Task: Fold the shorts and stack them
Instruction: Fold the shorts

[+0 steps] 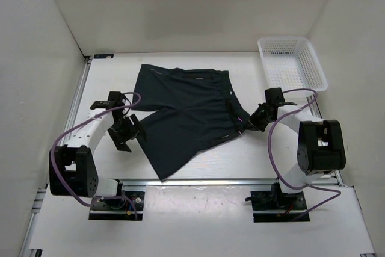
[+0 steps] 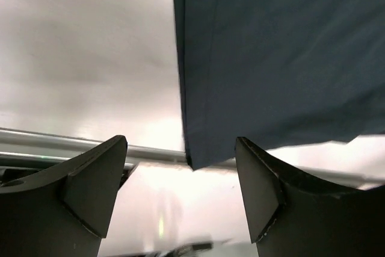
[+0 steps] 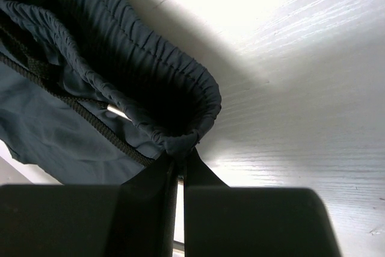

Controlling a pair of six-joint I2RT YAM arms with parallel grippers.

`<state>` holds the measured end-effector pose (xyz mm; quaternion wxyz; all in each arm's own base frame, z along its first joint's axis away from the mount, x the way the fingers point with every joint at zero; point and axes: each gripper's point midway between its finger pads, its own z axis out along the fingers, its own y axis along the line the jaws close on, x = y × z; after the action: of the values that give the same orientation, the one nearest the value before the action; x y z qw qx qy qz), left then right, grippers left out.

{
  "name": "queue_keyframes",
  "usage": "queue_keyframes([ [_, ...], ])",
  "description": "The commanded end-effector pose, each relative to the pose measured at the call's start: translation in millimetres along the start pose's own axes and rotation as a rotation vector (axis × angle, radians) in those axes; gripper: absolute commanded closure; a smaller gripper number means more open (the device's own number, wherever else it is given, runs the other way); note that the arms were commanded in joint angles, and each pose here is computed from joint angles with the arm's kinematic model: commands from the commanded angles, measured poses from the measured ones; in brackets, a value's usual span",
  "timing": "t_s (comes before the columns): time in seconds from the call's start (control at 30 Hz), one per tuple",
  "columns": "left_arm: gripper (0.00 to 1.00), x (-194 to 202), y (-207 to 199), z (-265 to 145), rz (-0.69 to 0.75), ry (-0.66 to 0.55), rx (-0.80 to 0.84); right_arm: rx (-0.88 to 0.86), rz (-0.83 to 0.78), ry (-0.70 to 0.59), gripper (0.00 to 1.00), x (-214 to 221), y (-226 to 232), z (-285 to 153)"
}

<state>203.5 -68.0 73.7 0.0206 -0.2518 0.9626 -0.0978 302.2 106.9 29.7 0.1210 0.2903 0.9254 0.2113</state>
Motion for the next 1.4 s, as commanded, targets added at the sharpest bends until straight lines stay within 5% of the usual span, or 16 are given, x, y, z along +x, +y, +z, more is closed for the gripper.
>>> queue_keyframes([
  [0.0, 0.17, -31, -12, -7, -0.066, -0.166, 0.051, -0.024, -0.021, 0.013, 1.0, 8, 1, -7],
  [0.13, 0.2, -42, -11, 28, -0.1, -0.106, -0.005, -0.039, -0.035, 0.011, 1.0, 10, 3, -11],
  [0.27, 0.33, -57, -12, 50, -0.099, -0.069, -0.055, -0.038, -0.044, 0.012, 1.0, 14, -1, -12],
  [0.4, 0.58, -73, -13, 61, -0.102, -0.07, -0.093, -0.037, -0.043, 0.013, 1.0, 17, -4, -12],
  [0.43, 0.74, -75, -12, 63, -0.102, -0.073, -0.104, -0.043, -0.046, 0.007, 1.0, 16, -3, -14],
  [0.5, 0.9, -77, -12, 69, -0.105, -0.056, -0.117, -0.03, -0.043, 0.007, 1.0, 18, -7, -12],
  [0.87, 0.9, -152, -22, 53, -0.083, -0.157, -0.203, -0.056, -0.028, 0.006, 1.0, 18, 0, -17],
  [0.93, 0.8, -156, -23, 46, -0.083, -0.167, -0.212, -0.056, -0.018, 0.006, 0.98, 20, -2, -15],
  [0.97, 0.67, -157, -24, 43, -0.07, -0.173, -0.208, -0.057, -0.015, 0.012, 0.95, 22, 1, -15],
  [1.13, 0.08, -141, -21, 14, -0.032, -0.194, -0.179, -0.07, -0.021, 0.016, 0.36, 31, 13, -12],
  [1.23, 0.0, -120, -20, -9, -0.018, -0.213, -0.126, -0.059, -0.024, -0.007, 0.21, 28, 16, -11],
  [1.37, 0.0, -65, -19, -25, 0.009, -0.188, -0.063, -0.026, -0.023, -0.045, 0.19, 21, 10, -10],
])
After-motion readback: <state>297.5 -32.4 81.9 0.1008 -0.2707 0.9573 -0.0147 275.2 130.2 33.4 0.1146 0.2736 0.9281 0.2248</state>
